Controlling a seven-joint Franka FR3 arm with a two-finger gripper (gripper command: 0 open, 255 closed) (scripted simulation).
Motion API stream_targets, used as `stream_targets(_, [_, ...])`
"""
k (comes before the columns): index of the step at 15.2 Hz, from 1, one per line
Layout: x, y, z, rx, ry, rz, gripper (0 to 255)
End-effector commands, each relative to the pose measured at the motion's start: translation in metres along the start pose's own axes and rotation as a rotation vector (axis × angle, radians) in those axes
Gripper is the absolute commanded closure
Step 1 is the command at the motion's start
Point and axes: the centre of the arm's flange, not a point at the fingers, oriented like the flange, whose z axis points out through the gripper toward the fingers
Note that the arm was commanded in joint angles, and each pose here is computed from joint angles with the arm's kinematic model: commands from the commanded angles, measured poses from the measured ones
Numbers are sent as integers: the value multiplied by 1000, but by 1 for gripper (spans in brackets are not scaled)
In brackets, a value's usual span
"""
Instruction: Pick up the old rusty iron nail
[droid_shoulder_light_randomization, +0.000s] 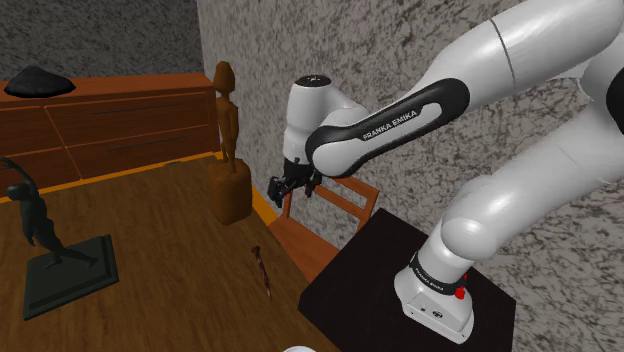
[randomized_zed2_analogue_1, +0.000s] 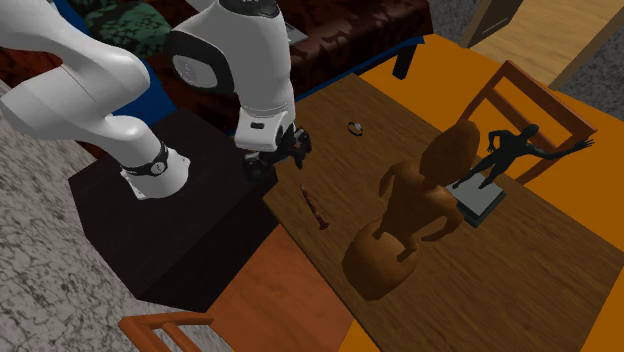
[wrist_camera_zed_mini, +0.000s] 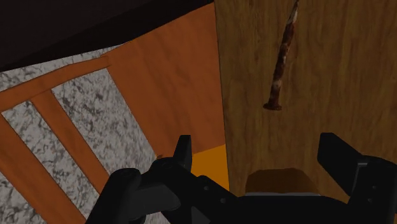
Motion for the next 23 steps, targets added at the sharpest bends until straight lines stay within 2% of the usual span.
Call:
stream_targets(1, [-1,-12,25,-7,-10,19,0])
stream_targets(17, [-12,-107,218,-77,-95,151,0])
stream_targets(23, [-14,-110,250,-79,-97,155,0])
